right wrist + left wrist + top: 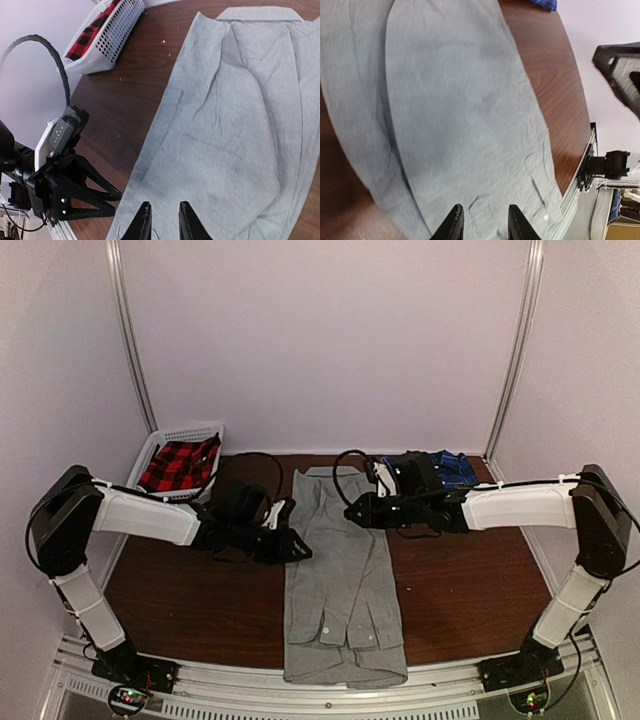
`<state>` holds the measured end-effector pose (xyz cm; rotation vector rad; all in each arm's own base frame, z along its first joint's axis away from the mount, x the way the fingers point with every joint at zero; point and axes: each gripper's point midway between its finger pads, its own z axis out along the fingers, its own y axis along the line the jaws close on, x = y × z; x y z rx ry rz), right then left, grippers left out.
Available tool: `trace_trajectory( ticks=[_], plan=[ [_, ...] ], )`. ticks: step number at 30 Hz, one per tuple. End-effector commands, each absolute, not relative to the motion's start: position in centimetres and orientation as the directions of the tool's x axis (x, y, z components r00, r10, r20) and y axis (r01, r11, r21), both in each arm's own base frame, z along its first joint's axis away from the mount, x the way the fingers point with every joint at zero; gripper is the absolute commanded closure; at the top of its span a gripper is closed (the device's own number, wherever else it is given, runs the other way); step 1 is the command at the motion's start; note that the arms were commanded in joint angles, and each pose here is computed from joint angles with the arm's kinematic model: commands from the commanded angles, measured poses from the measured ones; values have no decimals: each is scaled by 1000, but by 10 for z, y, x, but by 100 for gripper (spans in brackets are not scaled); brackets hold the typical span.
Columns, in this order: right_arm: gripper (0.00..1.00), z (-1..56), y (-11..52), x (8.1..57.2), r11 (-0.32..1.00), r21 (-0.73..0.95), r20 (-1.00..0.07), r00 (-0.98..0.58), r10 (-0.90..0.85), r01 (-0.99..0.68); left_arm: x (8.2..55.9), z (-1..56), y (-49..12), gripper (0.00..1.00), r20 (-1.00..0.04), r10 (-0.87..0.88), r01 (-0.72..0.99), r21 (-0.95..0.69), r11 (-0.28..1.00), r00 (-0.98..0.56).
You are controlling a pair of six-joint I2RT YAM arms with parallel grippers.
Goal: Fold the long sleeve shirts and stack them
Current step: Adjust the sleeve of the rectangle-folded shirt.
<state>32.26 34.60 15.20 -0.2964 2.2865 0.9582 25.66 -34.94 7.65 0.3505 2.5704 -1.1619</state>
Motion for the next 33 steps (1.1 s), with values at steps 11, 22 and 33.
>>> trace_trajectory(
  ticks=[11, 22, 33],
  plan=[
    [87, 127, 400, 448, 547, 711, -585, -804, 110, -442, 481, 75, -345, 74, -544, -112, 303, -613, 730, -831],
    [86, 68, 405, 511, 553, 772, -489, -849, 201, -314, 561, 16, -320, 75, -508, -201, 176, -600, 780, -837],
    [68, 50, 399, 539, 559, 810, -410, -852, 327, -175, 569, 4, -321, 75, -483, -219, 156, -622, 768, -848]
  ],
)
